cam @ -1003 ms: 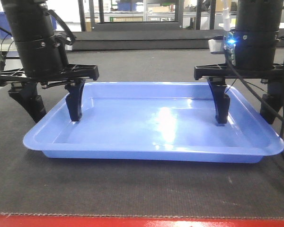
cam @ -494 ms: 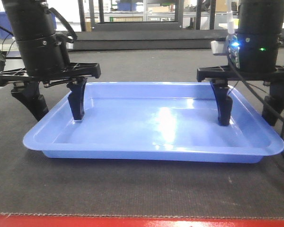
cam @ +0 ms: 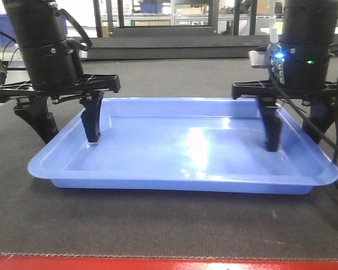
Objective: Grab blue tray and place on right shelf
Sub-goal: 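Close both grippers on the opposite rims of the blue tray, then lift the tray off the table with both grippers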
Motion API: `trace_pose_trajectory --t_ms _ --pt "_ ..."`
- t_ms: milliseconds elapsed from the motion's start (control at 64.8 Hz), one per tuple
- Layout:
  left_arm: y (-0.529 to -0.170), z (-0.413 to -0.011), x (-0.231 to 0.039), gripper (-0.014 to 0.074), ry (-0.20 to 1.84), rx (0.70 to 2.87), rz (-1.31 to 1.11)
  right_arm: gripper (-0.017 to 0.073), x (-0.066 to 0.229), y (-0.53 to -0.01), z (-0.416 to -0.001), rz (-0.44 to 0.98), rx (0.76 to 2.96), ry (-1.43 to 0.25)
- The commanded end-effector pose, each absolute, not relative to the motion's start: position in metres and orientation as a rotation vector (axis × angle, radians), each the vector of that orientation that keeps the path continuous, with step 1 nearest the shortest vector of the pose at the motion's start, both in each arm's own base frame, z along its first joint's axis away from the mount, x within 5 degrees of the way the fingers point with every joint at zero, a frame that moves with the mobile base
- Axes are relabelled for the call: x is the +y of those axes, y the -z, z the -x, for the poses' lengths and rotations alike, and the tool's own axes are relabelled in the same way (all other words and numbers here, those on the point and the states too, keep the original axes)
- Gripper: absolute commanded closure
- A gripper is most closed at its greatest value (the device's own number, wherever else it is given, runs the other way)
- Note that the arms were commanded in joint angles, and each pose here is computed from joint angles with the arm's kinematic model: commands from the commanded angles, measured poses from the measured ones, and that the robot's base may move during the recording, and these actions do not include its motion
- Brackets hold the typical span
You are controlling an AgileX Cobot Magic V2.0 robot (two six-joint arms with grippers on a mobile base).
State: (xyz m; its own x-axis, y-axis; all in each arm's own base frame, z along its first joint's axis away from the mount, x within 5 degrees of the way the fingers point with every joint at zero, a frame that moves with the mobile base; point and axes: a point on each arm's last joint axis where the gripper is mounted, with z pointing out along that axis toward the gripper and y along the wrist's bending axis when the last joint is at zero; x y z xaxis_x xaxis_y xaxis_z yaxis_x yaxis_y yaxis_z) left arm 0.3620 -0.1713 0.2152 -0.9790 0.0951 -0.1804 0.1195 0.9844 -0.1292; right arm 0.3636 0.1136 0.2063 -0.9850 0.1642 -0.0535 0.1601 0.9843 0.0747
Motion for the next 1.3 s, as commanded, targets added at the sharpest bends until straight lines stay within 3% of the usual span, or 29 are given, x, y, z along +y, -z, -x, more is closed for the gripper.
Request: trace_pose_trajectory --t_ms 0,170,448,1034,1111,1281 --pt "-0.243 -0.362 -0.173 0.0344 0.266 2.867 -0.157 0.0286 0.109 -0.226 -0.361 -0.231 3.026 -0.109" --pt "-0.243 -0.362 -0.173 0.0468 0.266 2.867 -0.157 0.0361 0.109 -0.227 -0.361 -0.233 3.026 -0.113" --pt "-0.243 -0.362 -0.173 0.0559 0.266 2.867 -0.157 0.0367 0.109 -0.227 -0.361 -0.233 3.026 -0.113" --pt "-0.243 -0.361 -0.173 0.0574 0.264 2.870 -0.157 0.0367 0.109 -0.230 -0.359 -0.261 3.034 -0.111" --pt "-0.251 -0.360 -0.173 0.0574 0.260 2.885 -0.162 0.0367 0.109 -0.240 -0.359 -0.313 3.004 -0.128" --pt "-0.282 -0.355 -0.170 0.0573 0.276 2.891 -0.093 0.0367 0.112 -0.273 -0.353 -0.281 2.919 -0.175"
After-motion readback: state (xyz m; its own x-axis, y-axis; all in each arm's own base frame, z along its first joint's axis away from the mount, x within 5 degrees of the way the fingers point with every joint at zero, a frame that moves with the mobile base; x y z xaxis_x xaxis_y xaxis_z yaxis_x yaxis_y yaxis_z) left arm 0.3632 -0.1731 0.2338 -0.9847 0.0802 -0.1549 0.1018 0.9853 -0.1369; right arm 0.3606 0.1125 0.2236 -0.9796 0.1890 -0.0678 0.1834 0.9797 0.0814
